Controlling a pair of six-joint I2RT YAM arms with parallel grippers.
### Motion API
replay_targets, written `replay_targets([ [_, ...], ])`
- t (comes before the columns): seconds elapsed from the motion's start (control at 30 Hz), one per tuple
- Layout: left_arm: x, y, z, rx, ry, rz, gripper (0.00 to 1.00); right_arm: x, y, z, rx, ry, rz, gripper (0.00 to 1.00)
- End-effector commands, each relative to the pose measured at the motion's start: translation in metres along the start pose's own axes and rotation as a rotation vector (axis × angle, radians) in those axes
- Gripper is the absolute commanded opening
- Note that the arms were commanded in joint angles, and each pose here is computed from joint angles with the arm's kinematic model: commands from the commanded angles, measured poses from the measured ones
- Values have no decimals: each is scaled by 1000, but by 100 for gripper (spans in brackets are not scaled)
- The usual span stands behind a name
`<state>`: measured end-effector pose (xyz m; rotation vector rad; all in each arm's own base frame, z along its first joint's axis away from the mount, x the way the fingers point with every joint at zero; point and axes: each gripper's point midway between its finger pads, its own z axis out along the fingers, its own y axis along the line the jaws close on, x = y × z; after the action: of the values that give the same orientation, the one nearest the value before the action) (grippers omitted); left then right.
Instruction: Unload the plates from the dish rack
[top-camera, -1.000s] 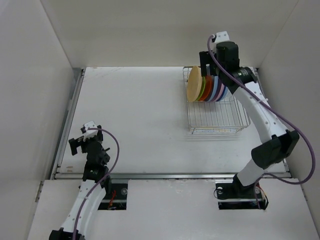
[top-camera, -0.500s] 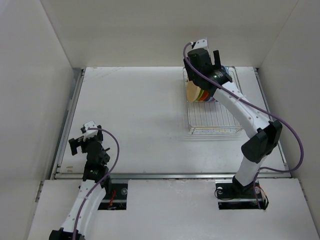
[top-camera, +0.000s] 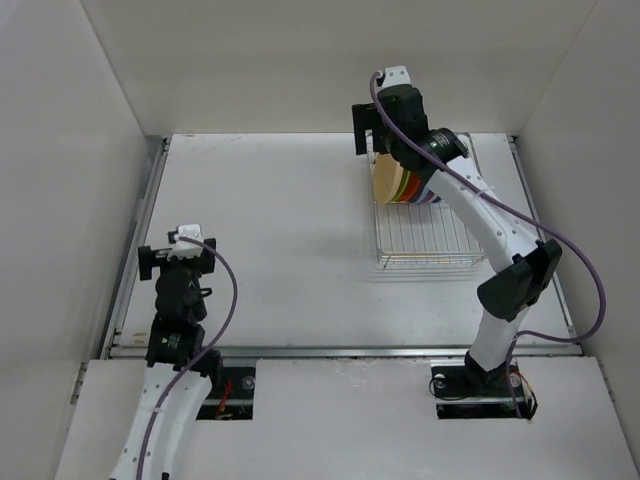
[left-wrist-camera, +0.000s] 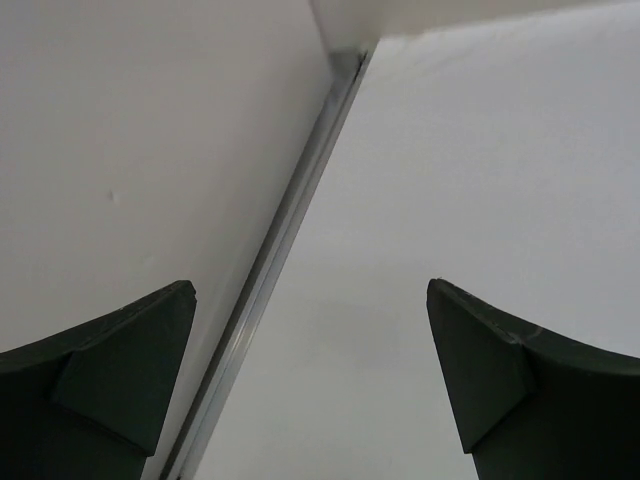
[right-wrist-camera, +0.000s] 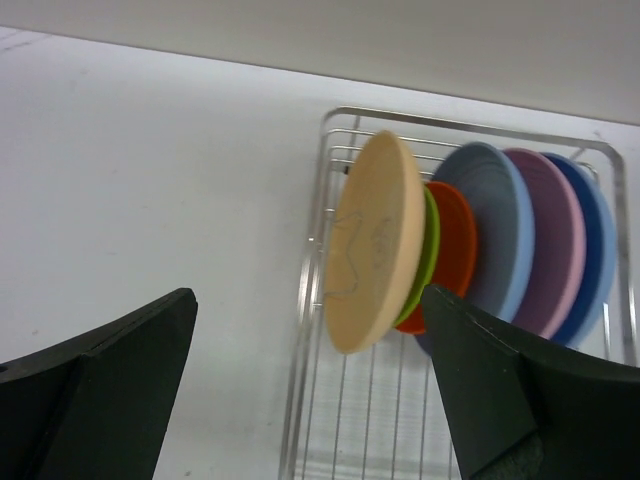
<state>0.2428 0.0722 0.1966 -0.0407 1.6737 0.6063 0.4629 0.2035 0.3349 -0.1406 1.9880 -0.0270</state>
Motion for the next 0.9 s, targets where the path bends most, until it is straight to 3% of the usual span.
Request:
replay_targets([
  [0.0,-66,-11,-17,196,-123,-91,100,-35,25,-14,-186,-79,67,100],
  [0.07,-95,-12,-25,259,-163,-120,100,-33,23,-11,-190,-78,70,100],
  [0.23,-101,-46,-36,502,-42,-72,100,-27,9,2,-176,-53,103,89],
  [0.3,-104,-60,-46,600,-53,-83,100,-26,-3,6,-151,-41,149,89],
  [0.53,-105,-95,-75,850,-33,-115,100,5,-38,46,87,40,165,85],
  [0.7,-103,-98,-73,862,-26,-100,100,32,-57,72,191,99,215,79],
  [0.87,-93,-98,-73,861,-1,-73,100,62,-51,102,162,165,231,71],
])
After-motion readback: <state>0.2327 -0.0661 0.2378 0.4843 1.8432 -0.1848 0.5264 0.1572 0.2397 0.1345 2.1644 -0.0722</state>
